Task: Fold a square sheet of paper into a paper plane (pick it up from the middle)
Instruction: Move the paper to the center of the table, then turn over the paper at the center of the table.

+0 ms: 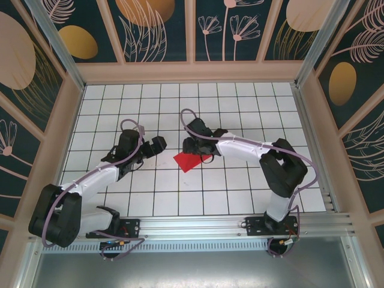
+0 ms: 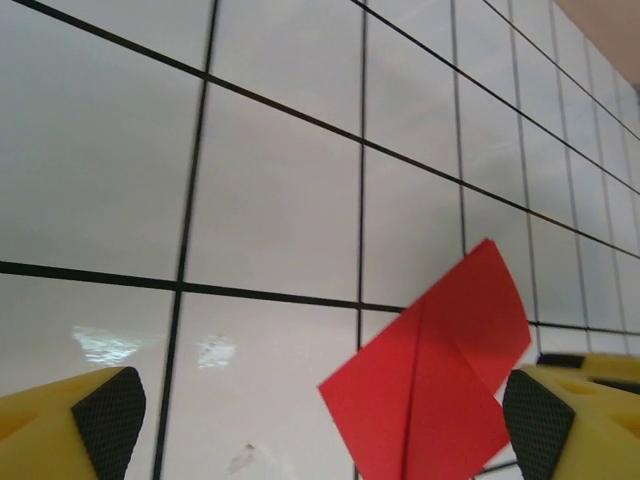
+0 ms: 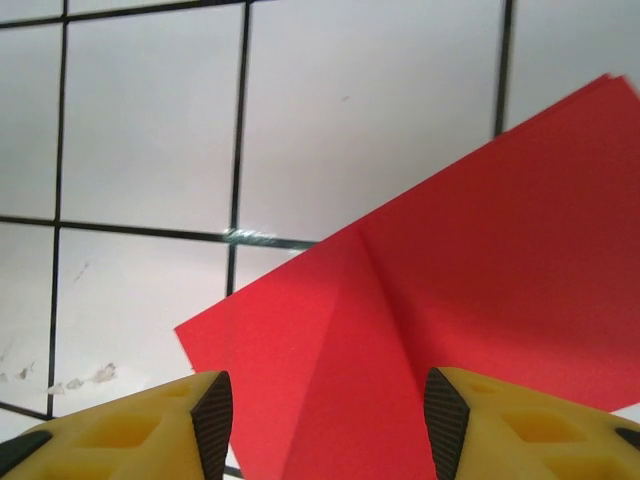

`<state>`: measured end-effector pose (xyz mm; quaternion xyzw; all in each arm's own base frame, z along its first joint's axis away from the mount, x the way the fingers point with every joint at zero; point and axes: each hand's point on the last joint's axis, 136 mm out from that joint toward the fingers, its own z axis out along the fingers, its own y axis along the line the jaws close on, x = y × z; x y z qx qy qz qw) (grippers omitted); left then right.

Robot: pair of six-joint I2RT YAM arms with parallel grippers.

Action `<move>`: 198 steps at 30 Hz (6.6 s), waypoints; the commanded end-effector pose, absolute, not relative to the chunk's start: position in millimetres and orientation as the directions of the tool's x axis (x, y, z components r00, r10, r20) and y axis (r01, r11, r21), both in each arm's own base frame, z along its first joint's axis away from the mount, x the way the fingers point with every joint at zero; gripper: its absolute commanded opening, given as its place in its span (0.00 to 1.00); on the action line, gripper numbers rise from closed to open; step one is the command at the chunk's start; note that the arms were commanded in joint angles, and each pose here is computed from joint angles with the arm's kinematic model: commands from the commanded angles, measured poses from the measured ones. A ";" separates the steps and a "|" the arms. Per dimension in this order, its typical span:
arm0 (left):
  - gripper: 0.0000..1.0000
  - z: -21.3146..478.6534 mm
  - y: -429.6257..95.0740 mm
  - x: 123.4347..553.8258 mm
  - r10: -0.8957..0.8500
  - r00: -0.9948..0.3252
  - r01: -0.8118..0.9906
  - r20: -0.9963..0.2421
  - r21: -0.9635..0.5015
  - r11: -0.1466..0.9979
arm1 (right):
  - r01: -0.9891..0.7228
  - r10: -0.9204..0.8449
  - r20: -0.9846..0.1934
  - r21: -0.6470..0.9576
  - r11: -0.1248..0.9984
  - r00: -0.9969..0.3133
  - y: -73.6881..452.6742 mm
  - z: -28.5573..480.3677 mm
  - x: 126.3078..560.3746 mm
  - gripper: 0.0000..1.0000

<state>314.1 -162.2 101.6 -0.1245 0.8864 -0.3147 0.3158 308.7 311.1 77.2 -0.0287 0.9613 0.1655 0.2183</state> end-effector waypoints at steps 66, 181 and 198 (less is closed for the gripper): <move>0.99 135.8 -240.0 265.5 -0.458 -0.876 0.025 -0.152 -0.962 0.272 | -0.134 0.214 -0.245 0.893 0.429 -0.946 339.9 144.6 311.5 0.12; 0.58 70.6 -272.2 299.4 0.301 -0.742 0.329 -0.599 0.066 0.942 | 0.178 0.551 -0.527 0.599 0.781 -0.648 156.1 147.1 334.3 0.97; 0.68 100.0 -234.7 334.6 -0.158 -0.776 0.093 -0.611 -0.358 0.929 | 0.013 0.308 -0.364 0.627 0.779 -0.879 253.8 104.6 328.8 0.90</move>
